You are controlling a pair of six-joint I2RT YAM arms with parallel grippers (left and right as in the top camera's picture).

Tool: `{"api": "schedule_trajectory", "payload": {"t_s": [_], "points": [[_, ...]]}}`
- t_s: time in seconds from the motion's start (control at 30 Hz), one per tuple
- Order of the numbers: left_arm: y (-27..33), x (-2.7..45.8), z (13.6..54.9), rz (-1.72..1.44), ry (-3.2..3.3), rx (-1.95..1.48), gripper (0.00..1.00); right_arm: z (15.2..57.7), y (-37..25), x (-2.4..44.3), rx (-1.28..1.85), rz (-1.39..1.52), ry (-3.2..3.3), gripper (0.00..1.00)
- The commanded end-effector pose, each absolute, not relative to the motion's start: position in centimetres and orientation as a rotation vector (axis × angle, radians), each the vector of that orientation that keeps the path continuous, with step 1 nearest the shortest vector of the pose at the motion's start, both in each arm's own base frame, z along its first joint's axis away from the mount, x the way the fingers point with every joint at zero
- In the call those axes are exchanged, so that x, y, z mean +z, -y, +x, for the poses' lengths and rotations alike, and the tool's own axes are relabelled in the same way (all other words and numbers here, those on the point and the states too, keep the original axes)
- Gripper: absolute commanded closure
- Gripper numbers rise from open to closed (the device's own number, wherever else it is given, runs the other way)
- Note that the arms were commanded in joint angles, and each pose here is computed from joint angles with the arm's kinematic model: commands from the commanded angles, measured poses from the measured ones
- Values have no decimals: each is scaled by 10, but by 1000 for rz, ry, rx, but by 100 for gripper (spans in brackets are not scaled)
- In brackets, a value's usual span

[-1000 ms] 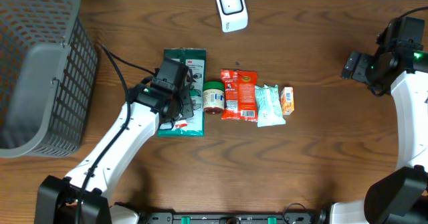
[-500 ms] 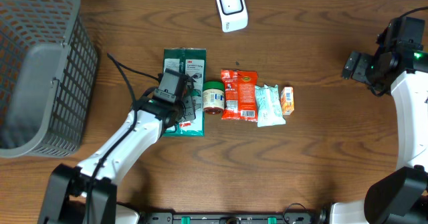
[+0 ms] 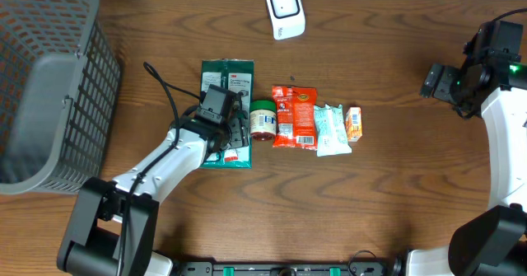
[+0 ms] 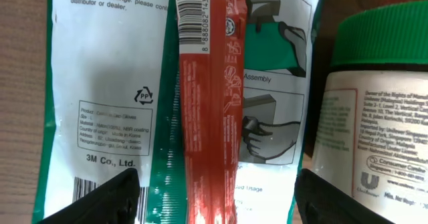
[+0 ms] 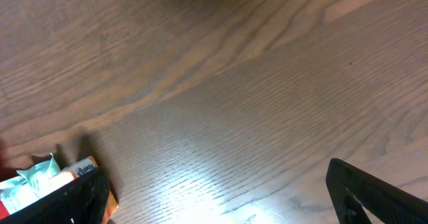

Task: Scan the item barcode
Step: 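Lower the Nescafe stick onto the glove pack's right edge, left gripper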

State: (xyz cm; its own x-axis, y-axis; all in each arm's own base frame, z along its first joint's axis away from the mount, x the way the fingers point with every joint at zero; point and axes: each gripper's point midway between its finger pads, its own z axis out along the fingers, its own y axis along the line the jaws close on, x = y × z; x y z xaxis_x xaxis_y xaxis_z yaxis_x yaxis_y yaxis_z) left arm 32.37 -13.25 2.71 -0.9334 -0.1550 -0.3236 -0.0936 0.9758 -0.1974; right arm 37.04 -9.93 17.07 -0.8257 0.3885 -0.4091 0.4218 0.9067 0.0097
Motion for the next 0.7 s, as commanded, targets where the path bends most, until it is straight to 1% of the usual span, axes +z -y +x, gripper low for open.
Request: {"api": "schedule_trajectory", "payload": {"t_s": [0.0,0.17,0.33,0.37,0.5,0.67], "points": [[135,64,342,-155,-2694,-279,25,371,101,175,-120,591,-2651,1],[123,95,344,-191,-2633,-288,25,371,101,175,-120,591,-2651,1],[71,111,342,-350,-2598,-153,25,371,101,175,-120,591,-2651,1],[61,112,341,-384,-2596,-140,15,371,101,175,-120,591,-2651,1],[38,109,338,-469,-2607,-107,15,371,101,175,-120,591,-2651,1],[30,109,339,-499,-2600,-99,15,371,101,175,-120,591,-2650,1]]}}
